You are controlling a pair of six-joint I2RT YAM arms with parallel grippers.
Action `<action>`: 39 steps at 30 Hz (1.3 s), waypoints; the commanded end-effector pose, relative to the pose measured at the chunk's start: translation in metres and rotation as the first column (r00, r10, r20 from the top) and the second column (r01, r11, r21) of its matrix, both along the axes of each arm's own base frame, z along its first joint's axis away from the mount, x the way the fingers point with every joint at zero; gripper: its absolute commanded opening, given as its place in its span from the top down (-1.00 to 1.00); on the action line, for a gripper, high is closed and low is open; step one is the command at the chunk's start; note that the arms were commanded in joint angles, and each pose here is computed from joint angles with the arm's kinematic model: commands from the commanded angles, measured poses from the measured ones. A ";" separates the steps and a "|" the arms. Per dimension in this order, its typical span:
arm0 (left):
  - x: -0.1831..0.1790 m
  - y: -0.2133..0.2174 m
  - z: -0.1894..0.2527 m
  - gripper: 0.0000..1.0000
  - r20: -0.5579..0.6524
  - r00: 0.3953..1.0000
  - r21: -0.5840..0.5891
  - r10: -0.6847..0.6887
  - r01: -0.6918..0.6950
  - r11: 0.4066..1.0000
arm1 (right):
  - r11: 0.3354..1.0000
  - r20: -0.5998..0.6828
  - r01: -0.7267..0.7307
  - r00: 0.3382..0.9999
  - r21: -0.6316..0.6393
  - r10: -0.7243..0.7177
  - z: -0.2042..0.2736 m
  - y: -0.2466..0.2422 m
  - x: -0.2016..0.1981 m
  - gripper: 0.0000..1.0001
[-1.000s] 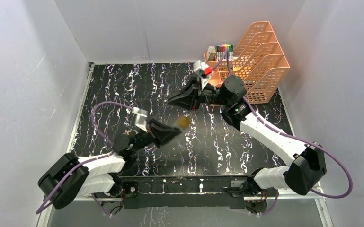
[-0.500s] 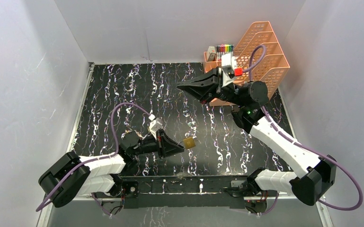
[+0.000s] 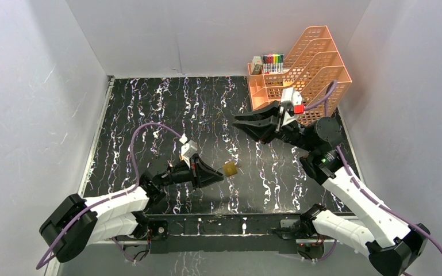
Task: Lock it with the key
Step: Lock the lock.
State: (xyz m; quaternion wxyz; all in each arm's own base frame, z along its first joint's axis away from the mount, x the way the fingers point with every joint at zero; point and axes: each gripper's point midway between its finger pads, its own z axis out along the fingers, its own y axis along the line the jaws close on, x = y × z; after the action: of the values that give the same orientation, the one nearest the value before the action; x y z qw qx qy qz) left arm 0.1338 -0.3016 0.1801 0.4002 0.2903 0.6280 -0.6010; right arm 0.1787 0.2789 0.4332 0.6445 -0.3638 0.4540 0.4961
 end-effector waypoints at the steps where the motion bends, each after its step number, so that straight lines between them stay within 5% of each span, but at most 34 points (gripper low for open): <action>1: 0.013 0.003 0.043 1.00 0.137 0.988 -0.074 0.072 -0.062 0.995 | 0.998 -0.016 0.023 1.000 -0.054 -0.024 -0.019 -0.007 0.000 0.12; 7: 0.024 0.016 0.057 1.00 0.157 0.971 -0.092 0.182 -0.169 0.981 | 0.996 -0.059 -0.035 0.998 -0.080 0.030 -0.032 -0.005 -0.002 -0.55; 13: 0.027 0.025 0.079 1.00 0.180 0.956 -0.128 0.233 -0.212 0.969 | 0.980 -0.083 -0.192 0.979 -0.055 0.187 -0.035 -0.010 -0.007 -0.71; 19: 0.036 0.027 0.094 1.00 0.183 0.955 -0.122 0.235 -0.215 0.969 | 0.960 -0.208 -0.282 0.939 -0.004 0.274 -0.048 -0.021 0.004 -0.69; 26: 0.048 0.026 0.095 1.00 0.138 0.970 -0.152 0.200 -0.179 0.972 | 0.985 -0.291 -0.165 0.946 -0.058 0.142 -0.084 -0.028 0.011 -0.61; 30: 0.038 0.013 0.105 1.00 0.124 0.990 -0.173 0.068 -0.046 0.984 | 0.985 -0.355 -0.159 0.926 -0.065 0.126 -0.109 -0.025 0.022 -0.49; 39: 0.034 0.015 0.111 1.00 0.136 0.989 -0.186 0.061 -0.035 0.982 | 0.976 -0.387 -0.206 0.908 -0.075 0.162 -0.124 -0.022 0.017 -0.28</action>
State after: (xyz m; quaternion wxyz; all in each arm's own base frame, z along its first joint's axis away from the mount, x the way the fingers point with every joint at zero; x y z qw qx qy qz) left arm 0.1732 -0.2889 0.2475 0.4423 0.2536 0.6071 -0.6095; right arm 0.2018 0.2569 0.2970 0.4547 -0.3184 0.5897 0.5866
